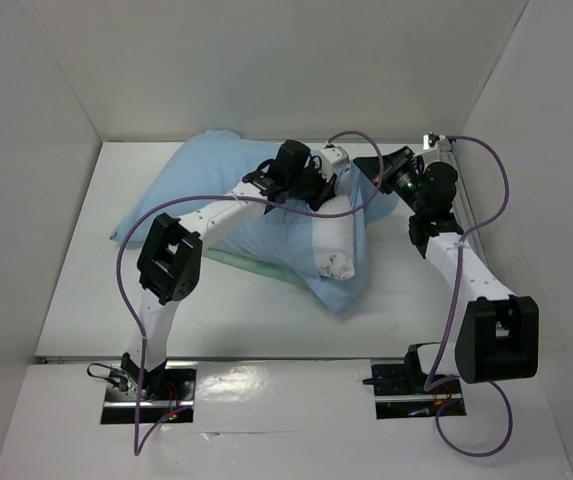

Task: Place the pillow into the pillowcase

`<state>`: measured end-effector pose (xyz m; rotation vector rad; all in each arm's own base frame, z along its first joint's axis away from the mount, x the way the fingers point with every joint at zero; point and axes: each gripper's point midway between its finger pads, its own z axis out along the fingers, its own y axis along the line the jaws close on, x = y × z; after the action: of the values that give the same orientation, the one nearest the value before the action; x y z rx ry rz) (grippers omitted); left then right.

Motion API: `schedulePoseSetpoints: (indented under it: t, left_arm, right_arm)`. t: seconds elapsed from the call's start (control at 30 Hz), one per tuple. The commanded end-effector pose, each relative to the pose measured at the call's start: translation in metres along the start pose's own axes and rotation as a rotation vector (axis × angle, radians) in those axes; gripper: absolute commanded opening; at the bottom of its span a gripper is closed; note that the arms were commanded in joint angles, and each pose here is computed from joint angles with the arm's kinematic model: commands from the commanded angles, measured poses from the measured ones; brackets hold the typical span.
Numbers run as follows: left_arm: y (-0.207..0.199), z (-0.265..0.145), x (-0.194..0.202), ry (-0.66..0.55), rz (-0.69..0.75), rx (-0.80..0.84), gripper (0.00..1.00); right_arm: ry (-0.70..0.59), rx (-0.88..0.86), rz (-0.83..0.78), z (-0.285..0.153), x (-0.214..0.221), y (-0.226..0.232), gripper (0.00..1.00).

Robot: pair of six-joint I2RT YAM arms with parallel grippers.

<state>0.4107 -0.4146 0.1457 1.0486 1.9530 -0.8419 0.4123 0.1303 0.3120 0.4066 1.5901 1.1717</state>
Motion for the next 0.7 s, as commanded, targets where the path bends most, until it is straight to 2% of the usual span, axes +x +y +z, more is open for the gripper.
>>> schedulePoseSetpoints:
  t: [0.0,0.07,0.27,0.4,0.6,0.63,0.67]
  left_arm:
    - [-0.052,-0.011,0.177,0.591,-0.382,0.132,0.0]
    - [-0.045,-0.004,0.162,0.559,-0.371,0.111,0.0]
    - [-0.04,0.013,0.139,0.503,-0.42,0.134,0.0]
    - [-0.04,0.012,0.117,0.435,-0.442,0.147,0.0]
    - [-0.041,-0.003,0.083,0.34,-0.411,0.108,0.0]
    - [-0.04,-0.006,0.078,0.33,-0.403,0.094,0.0]
    - [-0.037,-0.009,0.066,0.298,-0.397,0.068,0.0]
  right_arm:
    - [-0.437,-0.662,-0.267,-0.096,-0.104,0.219,0.0]
    - [-0.421,-0.61,-0.292,-0.1,-0.098,0.213,0.0]
    - [-0.255,-0.429,-0.33,-0.104,-0.063,0.182,0.0]
    - [-0.066,-0.223,-0.253,-0.092,-0.017,0.108,0.0]
    - [0.039,0.064,-0.268,-0.099,0.016,0.025,0.0]
    - [0.046,0.146,-0.25,-0.101,0.019,0.007,0.02]
    - [0.077,0.202,-0.248,-0.103,0.023,-0.005,0.1]
